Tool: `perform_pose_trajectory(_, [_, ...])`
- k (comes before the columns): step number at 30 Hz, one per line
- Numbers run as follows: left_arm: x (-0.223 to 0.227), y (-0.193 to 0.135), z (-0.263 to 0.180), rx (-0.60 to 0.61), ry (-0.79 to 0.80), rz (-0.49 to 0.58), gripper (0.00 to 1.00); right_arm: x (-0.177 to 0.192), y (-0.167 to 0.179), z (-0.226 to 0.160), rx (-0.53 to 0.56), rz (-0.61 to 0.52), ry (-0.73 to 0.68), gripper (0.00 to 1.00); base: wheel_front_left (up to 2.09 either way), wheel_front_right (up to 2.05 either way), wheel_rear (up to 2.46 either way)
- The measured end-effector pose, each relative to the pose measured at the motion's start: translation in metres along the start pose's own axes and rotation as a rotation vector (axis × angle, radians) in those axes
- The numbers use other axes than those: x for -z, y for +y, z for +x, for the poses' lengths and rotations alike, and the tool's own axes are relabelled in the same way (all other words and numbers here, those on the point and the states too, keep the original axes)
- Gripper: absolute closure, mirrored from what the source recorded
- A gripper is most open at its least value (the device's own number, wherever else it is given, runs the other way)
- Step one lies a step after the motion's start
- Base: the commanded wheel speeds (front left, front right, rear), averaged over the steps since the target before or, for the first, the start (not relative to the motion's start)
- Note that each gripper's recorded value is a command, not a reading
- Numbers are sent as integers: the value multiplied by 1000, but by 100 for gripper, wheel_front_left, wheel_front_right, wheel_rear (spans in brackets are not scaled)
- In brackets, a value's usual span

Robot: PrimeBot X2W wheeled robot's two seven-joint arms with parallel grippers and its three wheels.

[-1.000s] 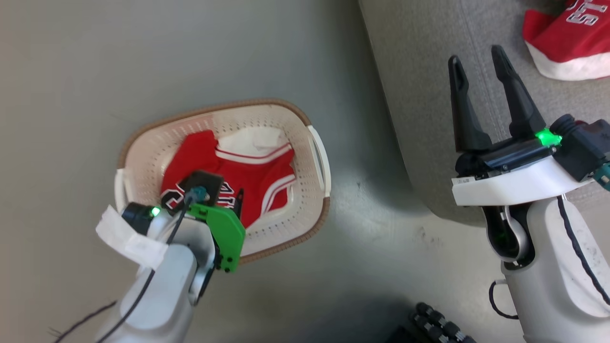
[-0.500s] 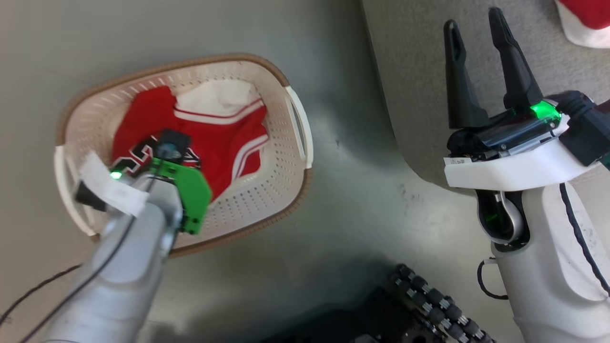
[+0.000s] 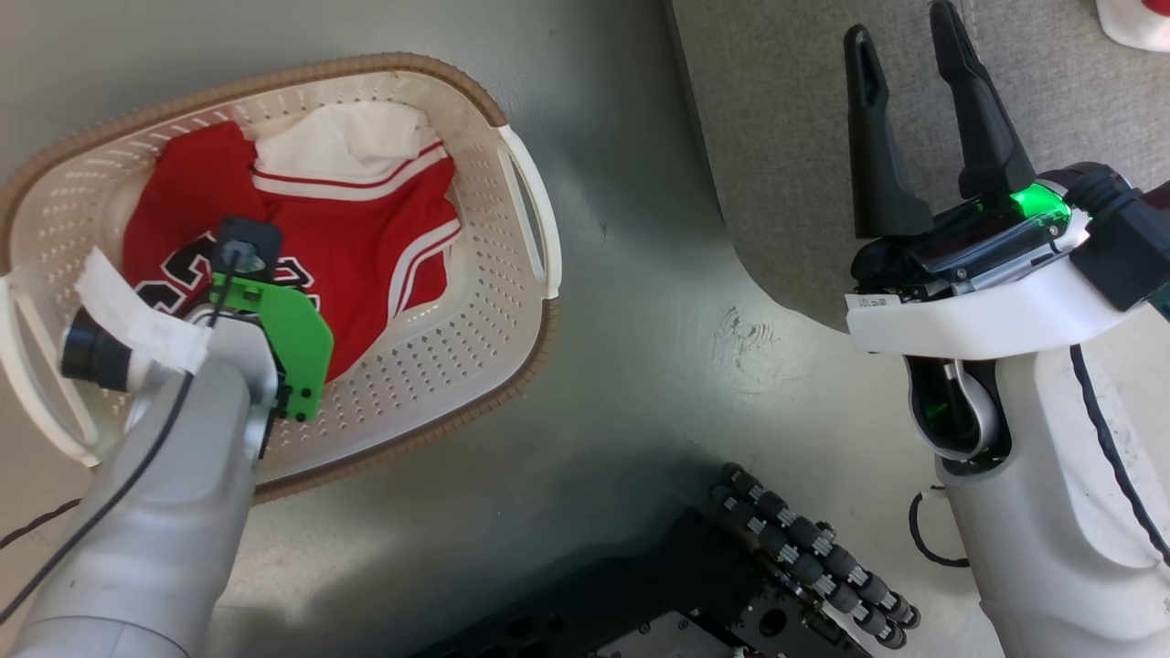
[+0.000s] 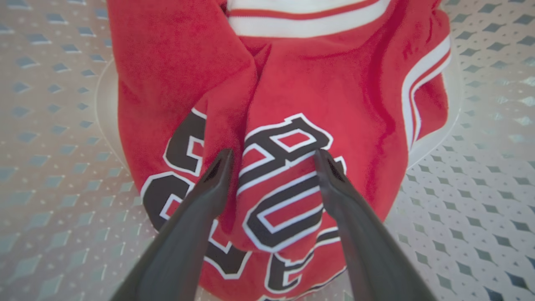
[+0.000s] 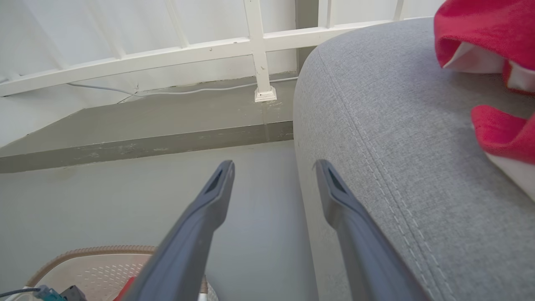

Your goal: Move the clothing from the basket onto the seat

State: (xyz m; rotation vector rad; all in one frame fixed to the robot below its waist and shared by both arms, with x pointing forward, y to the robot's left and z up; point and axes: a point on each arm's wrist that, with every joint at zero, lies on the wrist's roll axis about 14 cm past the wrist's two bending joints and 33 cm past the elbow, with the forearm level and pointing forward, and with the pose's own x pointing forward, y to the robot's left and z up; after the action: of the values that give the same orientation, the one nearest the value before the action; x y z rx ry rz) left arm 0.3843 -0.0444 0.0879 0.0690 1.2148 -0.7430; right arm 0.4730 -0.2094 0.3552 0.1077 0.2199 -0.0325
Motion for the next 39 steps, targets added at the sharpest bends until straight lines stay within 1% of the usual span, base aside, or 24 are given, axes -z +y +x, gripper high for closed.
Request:
perform_pose_trajectory(2, [5, 2, 4, -1, 23, -4, 0, 3, -2, 0, 7, -3, 8, 0, 0, 0, 0])
perform_pose_trajectory(7, [17, 5, 9, -14, 73, -53, 0, 10, -4, -1, 13, -4, 25, 0, 0, 0, 0])
perform_pose_trajectory(8, [17, 6, 9, -14, 75, -52, 21, 10, -4, 0, 13, -4, 26, 0, 0, 0, 0])
perform_pose_trajectory(9, [16, 6, 9, -15, 75, -52, 94, 11, -4, 0, 13, -4, 26, 0, 0, 0, 0])
perform_pose_trajectory(10, [15, 7, 10, -16, 75, -51, 100, 11, -4, 0, 12, -3, 27, 0, 0, 0, 0])
perform_pose_trajectory(18, [8, 4, 9, -3, 62, -34, 100, 7, -3, 5, 6, -5, 10, 0, 0, 0, 0])
perform_pose_trajectory(22, [2, -4, 4, 9, 39, -32, 100, 0, -2, 6, 2, -5, -6, 0, 0, 0, 0])
perform_pose_trajectory(25, [-5, -3, -2, 7, 9, -24, 100, -5, 0, 7, -4, -9, -18, 0, 0, 0, 0])
perform_pose_trajectory(32, [-41, -14, -22, 39, -143, -12, 100, -13, 1, 5, -15, -19, -31, 0, 0, 0, 0])
perform_pose_trajectory(36, [-67, -15, -39, 42, -255, -31, 100, -18, 3, 4, -28, -28, -38, 0, 0, 0, 0])
perform_pose_trajectory(37, [-67, -15, -39, 42, -255, -31, 100, -18, 3, 4, -28, -28, -38, 0, 0, 0, 0])
perform_pose_trajectory(39, [-80, -15, -50, 42, -315, -53, 100, -21, 4, 3, -38, -36, -42, 0, 0, 0, 0])
